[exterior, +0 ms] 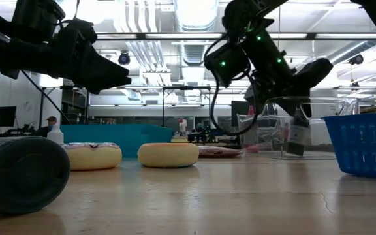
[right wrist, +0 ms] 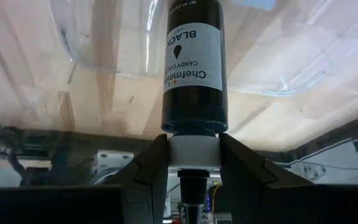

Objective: Pick & Place Food Item
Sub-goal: Put the black food coloring bottle into the transparent bin, then put the top small purple food coloring bottle into the transparent bin

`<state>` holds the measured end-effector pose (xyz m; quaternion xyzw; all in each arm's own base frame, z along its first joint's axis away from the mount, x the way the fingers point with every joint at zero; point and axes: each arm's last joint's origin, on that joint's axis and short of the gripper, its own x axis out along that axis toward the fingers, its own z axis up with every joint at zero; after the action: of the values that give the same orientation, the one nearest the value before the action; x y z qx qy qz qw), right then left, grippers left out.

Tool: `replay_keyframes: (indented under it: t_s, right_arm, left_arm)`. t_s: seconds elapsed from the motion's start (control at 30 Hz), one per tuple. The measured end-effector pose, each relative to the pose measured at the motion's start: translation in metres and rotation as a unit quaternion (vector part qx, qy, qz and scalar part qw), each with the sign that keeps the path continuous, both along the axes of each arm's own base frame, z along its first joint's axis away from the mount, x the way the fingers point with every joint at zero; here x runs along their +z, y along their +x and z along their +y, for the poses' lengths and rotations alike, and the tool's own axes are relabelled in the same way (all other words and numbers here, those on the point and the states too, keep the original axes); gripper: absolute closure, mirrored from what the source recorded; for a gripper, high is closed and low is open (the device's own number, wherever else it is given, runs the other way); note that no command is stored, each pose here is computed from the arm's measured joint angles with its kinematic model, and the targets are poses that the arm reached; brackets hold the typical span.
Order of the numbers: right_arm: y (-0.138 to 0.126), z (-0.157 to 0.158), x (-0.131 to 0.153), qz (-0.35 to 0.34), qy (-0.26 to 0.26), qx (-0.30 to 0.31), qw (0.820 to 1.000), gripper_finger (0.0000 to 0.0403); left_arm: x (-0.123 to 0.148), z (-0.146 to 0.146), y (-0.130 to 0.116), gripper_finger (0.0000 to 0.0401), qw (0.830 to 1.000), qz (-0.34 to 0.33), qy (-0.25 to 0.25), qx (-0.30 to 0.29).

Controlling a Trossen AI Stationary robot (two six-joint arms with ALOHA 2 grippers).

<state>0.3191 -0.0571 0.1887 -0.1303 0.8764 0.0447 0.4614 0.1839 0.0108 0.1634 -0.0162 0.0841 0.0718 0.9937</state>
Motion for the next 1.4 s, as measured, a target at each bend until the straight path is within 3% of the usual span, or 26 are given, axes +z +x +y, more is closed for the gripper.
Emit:
replay_keyframes:
  t_s: [0.13, 0.3, 0.43, 0.67, 0.8, 1.0, 1.2, 1.4]
  right_arm:
    - [0.004, -0.001, 0.005, -0.028, -0.017, -0.016, 0.999, 0.0289]
    - [0.007, 0.0, 0.009, -0.051, -0.031, -0.03, 0.998, 0.0207]
    - [0.007, 0.003, 0.009, -0.045, -0.032, -0.018, 0.998, 0.0178]
    - [0.007, 0.006, 0.008, -0.037, -0.044, -0.006, 0.998, 0.0186]
    - [0.008, 0.004, 0.012, -0.046, -0.087, -0.007, 0.995, 0.0195]
    - [0.014, 0.001, 0.041, -0.131, -0.131, -0.014, 0.983, 0.0206]
    - [0.026, 0.015, 0.085, -0.302, -0.123, 0.002, 0.945, 0.0209]
    - [0.04, 0.065, 0.115, -0.478, 0.005, 0.057, 0.876, 0.0209]
  left_arm:
    - [0.0, 0.0, 0.0, 0.0149, 1.0, 0.0, 0.0, 0.0]
    - [0.0, 0.0, 0.0, 0.0149, 1.0, 0.0, 0.0, 0.0]
    - [0.0, 0.0, 0.0, 0.0149, 1.0, 0.0, 0.0, 0.0]
    - [0.0, 0.0, 0.0, 0.0149, 1.0, 0.0, 0.0, 0.0]
    - [-0.001, 0.0, 0.0, 0.0149, 1.0, 0.004, 0.0, 0.0]
    - [-0.001, 0.0, 0.0, 0.0149, 1.0, 0.004, 0.0, 0.0]
    - [0.0, 0.0, 0.0, 0.0149, 1.0, 0.001, 0.0, 0.0]
    - [-0.001, 0.0, 0.0, 0.0149, 1.0, 0.004, 0.0, -0.003]
